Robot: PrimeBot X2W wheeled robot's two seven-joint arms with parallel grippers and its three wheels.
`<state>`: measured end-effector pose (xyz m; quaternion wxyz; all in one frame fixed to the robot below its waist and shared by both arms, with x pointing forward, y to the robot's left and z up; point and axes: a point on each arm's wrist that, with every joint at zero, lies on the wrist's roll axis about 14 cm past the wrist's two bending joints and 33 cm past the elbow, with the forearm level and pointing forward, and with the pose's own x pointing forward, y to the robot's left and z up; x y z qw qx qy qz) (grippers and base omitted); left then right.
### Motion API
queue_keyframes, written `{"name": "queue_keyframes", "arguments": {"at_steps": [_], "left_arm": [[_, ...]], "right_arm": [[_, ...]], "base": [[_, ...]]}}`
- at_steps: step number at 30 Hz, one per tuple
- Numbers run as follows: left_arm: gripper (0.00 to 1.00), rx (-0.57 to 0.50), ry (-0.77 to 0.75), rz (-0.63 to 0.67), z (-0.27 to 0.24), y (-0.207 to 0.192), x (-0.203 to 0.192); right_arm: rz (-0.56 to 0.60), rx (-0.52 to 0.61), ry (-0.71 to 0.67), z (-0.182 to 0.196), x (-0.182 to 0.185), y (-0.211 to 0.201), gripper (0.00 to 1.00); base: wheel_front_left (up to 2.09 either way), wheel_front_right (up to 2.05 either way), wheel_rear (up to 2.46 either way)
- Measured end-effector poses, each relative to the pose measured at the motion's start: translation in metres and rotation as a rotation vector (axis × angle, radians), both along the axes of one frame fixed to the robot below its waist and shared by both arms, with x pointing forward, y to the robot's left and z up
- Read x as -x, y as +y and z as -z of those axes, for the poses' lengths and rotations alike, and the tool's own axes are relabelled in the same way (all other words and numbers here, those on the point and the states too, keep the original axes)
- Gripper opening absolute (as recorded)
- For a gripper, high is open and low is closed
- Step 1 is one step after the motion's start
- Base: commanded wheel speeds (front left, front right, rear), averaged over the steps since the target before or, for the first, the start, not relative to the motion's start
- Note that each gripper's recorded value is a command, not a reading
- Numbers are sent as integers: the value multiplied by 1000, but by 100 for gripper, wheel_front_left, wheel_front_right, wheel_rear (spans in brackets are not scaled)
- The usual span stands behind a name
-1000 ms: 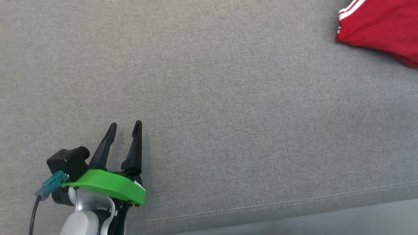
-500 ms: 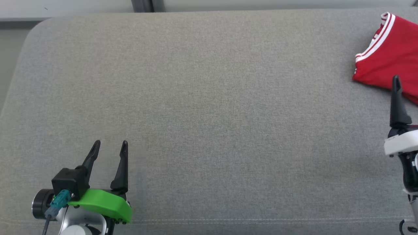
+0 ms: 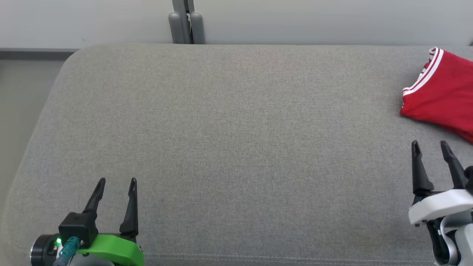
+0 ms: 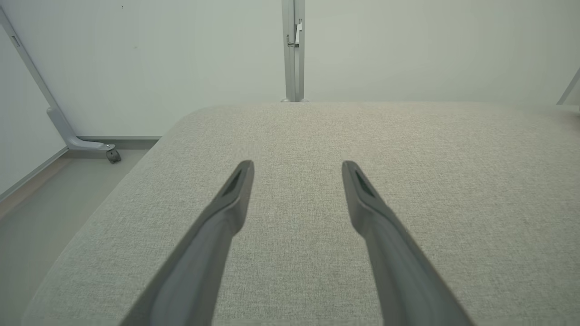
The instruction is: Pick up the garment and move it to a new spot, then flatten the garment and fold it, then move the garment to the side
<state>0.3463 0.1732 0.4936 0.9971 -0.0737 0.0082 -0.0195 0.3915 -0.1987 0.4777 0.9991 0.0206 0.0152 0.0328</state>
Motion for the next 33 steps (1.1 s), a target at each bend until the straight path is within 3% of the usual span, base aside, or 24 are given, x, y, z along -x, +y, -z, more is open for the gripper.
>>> {"name": "queue_keyframes", "arguments": {"at_steps": [22, 23, 33], "left_arm": [[100, -13, -23, 23, -1, -9, 15], [0, -10, -14, 24, 2, -10, 16], [0, 43, 75, 26, 29, -21, 27]], "right_arm": [[81, -9, -9, -3, 39, -9, 100], [83, -12, 0, 0, 41, -9, 0], [106, -80, 113, 34, 56, -1, 0]], "base": [[0, 0, 0], [0, 0, 0], [0, 0, 0]]}}
